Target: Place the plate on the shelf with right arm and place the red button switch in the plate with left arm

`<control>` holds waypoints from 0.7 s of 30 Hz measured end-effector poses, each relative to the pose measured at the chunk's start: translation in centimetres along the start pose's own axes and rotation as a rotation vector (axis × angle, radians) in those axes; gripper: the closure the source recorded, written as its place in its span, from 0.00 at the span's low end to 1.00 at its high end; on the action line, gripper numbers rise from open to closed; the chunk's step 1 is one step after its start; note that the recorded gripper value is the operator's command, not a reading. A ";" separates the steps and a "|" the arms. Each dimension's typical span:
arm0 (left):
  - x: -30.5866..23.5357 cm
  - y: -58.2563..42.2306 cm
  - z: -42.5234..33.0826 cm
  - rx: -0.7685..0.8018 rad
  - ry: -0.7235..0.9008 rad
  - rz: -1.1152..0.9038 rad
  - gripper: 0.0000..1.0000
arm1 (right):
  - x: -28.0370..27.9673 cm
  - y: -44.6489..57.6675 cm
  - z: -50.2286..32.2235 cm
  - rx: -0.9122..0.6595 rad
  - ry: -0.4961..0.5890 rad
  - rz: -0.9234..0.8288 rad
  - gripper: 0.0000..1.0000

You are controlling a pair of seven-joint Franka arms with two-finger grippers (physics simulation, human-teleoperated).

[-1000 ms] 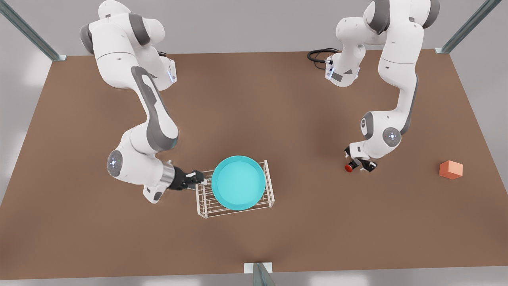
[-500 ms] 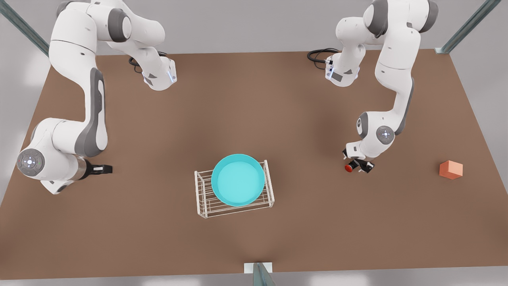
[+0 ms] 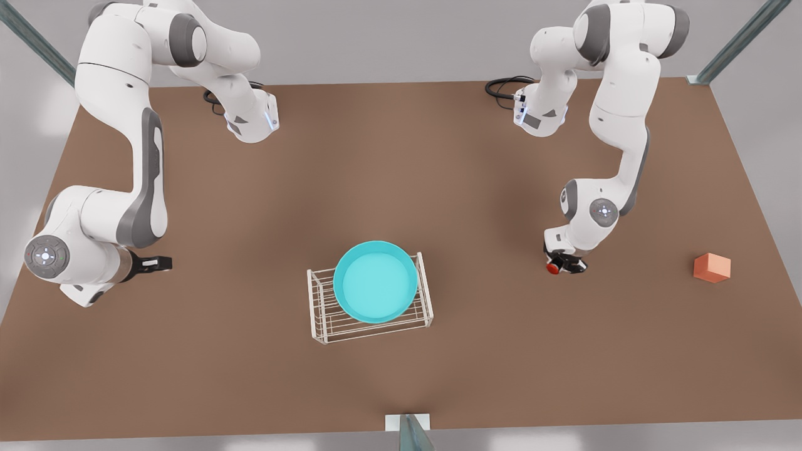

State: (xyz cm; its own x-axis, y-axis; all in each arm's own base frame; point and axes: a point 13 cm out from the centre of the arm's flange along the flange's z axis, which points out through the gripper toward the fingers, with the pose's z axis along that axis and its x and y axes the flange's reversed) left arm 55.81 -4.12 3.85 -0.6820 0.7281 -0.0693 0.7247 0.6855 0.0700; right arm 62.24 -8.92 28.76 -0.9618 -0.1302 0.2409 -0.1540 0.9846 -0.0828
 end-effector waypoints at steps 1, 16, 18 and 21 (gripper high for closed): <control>-0.5 0.4 -0.4 -0.008 -0.009 -0.002 0.77 | 0.0 0.0 0.0 0.000 0.000 -0.004 0.00; -28.8 -8.4 -23.4 0.138 -0.269 -0.181 0.77 | -0.1 0.4 -0.2 -0.003 -0.003 -0.042 0.00; -32.4 -13.7 -26.2 0.253 -0.308 -0.275 0.77 | -0.3 0.7 -0.4 -0.010 -0.008 -0.046 0.00; -36.6 -21.1 -29.1 0.446 -0.344 -0.446 0.77 | -0.3 1.0 -0.4 -0.013 -0.009 -0.050 0.00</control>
State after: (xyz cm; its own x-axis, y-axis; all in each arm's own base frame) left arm 62.58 -45.15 33.85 -0.9062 0.2860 -0.3114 0.4052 0.7980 -0.4462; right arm 62.51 -7.86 29.02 -0.9548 -0.1804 0.2361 -0.1992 0.9782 -0.0584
